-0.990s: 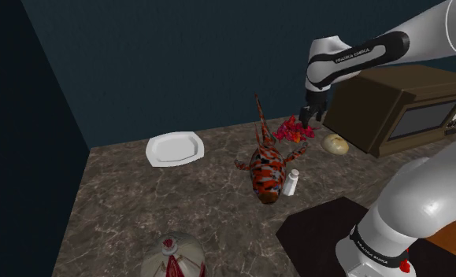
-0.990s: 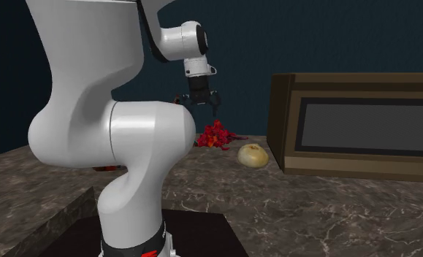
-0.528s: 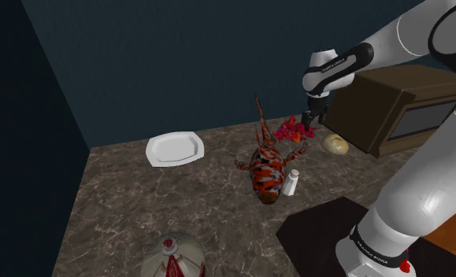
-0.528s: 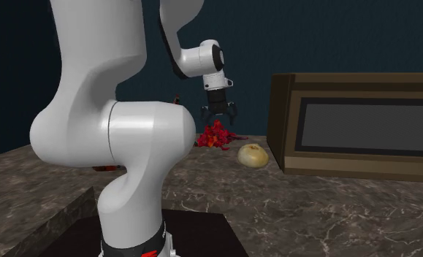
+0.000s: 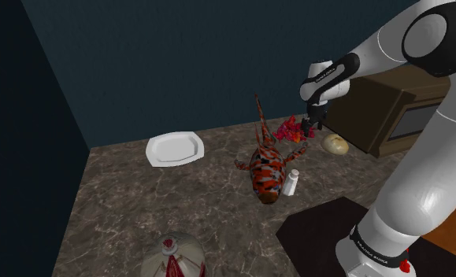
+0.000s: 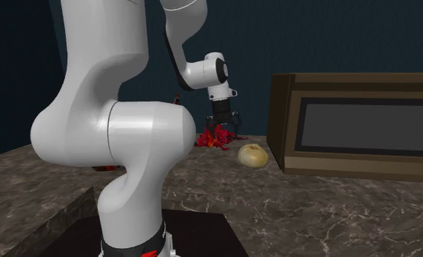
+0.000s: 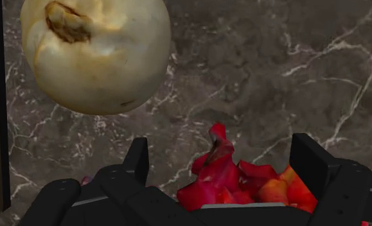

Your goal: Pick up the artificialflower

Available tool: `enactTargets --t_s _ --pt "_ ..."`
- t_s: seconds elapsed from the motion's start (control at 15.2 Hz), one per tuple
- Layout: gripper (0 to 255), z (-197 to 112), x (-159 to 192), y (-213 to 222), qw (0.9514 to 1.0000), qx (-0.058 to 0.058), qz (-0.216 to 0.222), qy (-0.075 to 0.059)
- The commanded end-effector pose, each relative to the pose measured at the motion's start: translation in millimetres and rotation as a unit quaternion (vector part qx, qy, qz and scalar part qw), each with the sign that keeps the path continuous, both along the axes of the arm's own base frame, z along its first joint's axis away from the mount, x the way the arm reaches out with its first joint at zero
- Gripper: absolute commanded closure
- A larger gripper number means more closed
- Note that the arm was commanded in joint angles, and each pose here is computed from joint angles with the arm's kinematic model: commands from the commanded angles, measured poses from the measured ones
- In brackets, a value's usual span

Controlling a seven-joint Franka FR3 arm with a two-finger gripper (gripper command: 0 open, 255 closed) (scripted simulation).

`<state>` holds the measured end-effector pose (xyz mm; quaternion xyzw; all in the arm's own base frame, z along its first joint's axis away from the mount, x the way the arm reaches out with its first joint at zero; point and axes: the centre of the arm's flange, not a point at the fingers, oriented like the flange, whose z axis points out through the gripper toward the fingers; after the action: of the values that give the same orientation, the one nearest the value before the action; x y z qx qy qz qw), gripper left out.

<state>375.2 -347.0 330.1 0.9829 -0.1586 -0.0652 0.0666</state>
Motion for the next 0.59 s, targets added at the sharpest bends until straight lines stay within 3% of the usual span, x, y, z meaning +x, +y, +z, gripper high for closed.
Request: enactTargets --t_s 0.0,0.07,0.13,0.53 --pt "0 -8.0 0.2 -0.5 1.0 0.0 0.0 0.0" --pt "0 -8.0 0.2 -0.5 1.0 0.0 0.0 0.0" --pt "255 -8.2 -0.1 -0.2 1.0 0.0 0.0 0.0" --pt "255 -8.6 -0.1 -0.2 1.0 0.0 0.0 0.0"
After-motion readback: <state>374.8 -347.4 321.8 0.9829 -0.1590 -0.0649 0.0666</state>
